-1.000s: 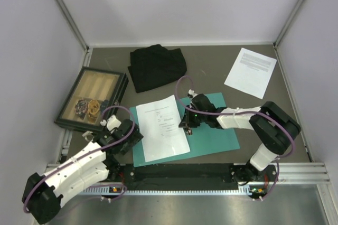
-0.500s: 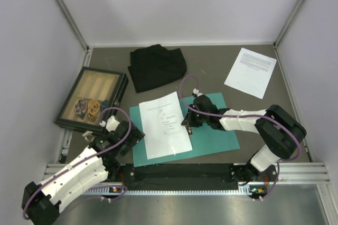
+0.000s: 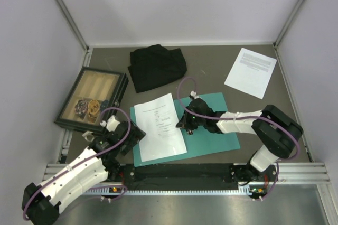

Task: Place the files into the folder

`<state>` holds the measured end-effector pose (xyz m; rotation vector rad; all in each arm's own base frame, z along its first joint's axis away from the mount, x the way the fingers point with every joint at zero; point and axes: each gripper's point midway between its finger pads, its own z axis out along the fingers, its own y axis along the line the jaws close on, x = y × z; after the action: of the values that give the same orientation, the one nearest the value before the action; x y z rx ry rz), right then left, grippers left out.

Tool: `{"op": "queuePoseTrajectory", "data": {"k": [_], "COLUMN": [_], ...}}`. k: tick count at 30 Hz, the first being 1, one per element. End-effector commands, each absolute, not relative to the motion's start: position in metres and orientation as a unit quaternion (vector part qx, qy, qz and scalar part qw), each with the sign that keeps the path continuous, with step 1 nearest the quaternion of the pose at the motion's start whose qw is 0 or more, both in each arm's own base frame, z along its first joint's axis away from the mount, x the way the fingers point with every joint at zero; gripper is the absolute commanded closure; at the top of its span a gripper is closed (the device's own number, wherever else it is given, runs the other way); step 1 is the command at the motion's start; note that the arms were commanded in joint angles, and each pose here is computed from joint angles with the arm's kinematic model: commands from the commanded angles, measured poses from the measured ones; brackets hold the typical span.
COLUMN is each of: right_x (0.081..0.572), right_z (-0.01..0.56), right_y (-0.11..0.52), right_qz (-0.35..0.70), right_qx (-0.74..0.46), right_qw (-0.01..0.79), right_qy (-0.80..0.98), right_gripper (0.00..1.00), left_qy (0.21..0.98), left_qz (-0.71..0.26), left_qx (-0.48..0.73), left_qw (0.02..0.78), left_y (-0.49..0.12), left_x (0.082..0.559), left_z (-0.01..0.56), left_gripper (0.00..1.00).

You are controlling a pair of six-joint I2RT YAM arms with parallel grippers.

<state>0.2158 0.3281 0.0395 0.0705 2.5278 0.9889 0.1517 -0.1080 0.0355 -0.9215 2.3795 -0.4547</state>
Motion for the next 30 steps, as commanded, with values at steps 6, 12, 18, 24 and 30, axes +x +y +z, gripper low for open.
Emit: {"op": "queuePoseTrajectory", "data": {"k": [6,12,18,24,30], "right_x": [0.219,0.207,0.205,0.201,0.195], "right_z": [0.041,0.04,0.039,0.034,0.034], "right_y": [0.325,0.335,0.339,0.342,0.347], "right_qz": [0.362,0.374,0.384,0.388,0.389], "right_qx": [0.048,0.055,0.051,0.042,0.035], "right_qw": [0.22,0.212,0.209,0.202,0.198], "right_qy": [0.905,0.901,0.898,0.898,0.899], "right_gripper": [1.0,1.0,1.0,1.0,1.0], "left_qy": [0.887,0.888,0.888,0.889,0.888], "left_qz": [-0.175,-0.174,-0.174,-0.172,-0.173], "left_qx": [-0.336,-0.335,-0.334,-0.332,-0.333], "left_qw": [0.263,0.264,0.265,0.264,0.265], "left_y": [-0.111,-0.11,-0.11,-0.109,-0.11], "left_x": [0.148,0.148,0.148,0.147,0.148], "left_z": [0.029,0.03,0.029,0.03,0.031], "left_gripper": [0.01,0.01,0.01,0.01,0.01]}}
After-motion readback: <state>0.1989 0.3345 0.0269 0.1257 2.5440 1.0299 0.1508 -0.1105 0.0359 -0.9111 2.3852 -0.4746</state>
